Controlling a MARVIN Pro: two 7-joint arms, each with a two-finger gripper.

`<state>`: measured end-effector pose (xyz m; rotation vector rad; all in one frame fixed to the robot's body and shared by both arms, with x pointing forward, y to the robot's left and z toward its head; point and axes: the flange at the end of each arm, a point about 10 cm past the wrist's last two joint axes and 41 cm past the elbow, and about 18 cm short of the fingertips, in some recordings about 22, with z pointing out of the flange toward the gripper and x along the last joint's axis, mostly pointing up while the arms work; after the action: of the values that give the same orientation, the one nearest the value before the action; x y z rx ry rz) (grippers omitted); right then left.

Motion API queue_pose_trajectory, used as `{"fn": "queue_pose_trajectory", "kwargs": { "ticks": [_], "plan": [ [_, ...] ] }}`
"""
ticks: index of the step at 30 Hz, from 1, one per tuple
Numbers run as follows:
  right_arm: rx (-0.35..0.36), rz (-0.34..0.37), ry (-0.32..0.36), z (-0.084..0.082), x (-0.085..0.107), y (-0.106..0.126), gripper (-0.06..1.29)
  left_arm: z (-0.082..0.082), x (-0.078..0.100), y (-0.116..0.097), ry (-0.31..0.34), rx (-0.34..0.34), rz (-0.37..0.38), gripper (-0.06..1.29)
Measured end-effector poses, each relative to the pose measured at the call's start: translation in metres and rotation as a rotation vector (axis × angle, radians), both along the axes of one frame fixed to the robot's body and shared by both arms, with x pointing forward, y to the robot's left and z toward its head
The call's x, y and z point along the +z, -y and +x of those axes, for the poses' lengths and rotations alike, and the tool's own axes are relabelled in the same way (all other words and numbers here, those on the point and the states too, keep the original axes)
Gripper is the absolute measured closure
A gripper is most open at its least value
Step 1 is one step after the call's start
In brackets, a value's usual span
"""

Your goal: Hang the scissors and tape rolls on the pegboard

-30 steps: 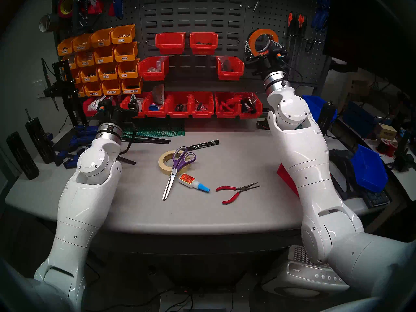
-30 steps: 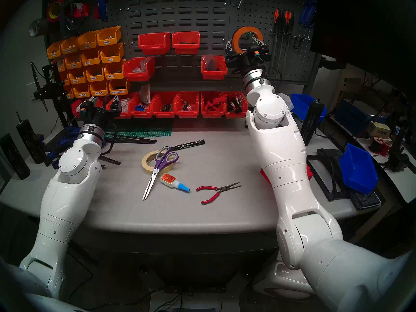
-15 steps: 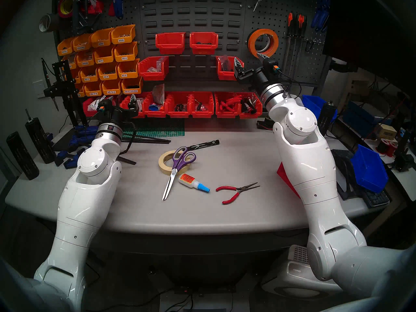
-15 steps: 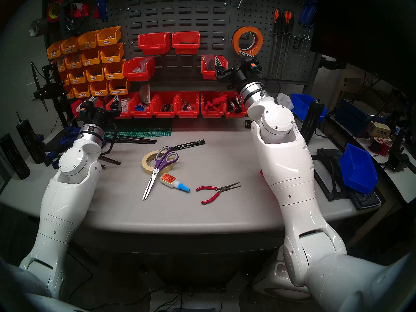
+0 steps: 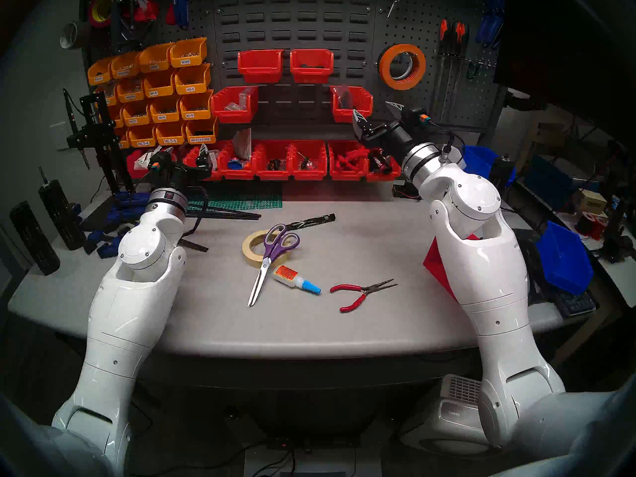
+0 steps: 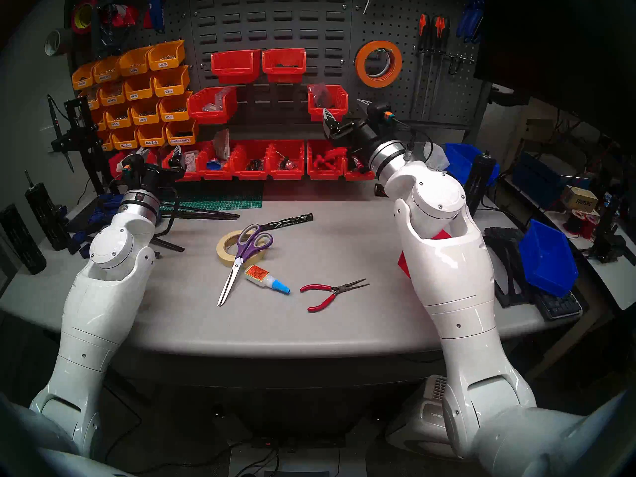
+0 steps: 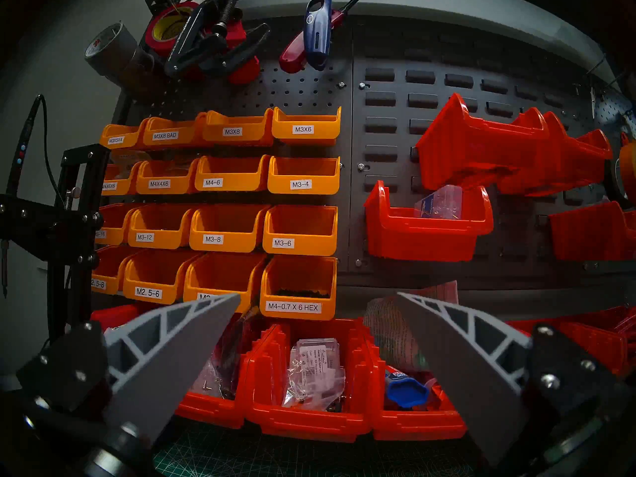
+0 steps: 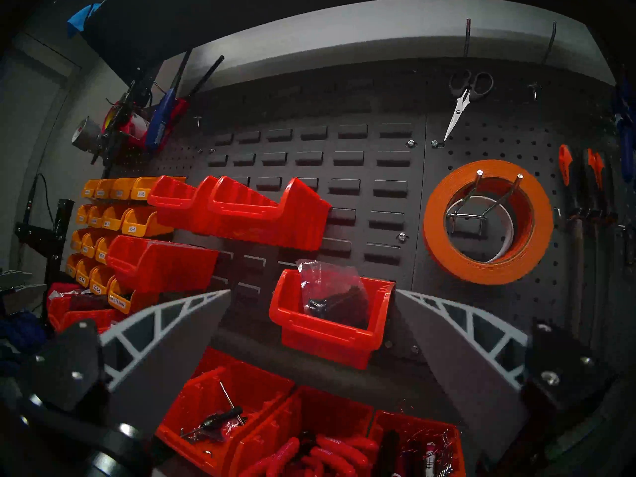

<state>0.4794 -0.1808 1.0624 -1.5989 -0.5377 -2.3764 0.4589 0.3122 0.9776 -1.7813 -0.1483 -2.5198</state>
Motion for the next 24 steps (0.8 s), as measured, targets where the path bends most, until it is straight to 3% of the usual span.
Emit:
{"fn": "queue_pose_trajectory", "kwargs": {
  "ticks": [11,24],
  "plan": [
    [-0.033,0.009,-0.039,-0.0049,-0.0019,0.0024,-0.01,0.0,0.0,0.0,0.0,0.0,0.0,0.0],
    [-0.063,0.021,-0.031,-0.0052,-0.0052,0.0019,-0.01,0.0,0.0,0.0,0.0,0.0,0.0,0.0]
  ]
}}
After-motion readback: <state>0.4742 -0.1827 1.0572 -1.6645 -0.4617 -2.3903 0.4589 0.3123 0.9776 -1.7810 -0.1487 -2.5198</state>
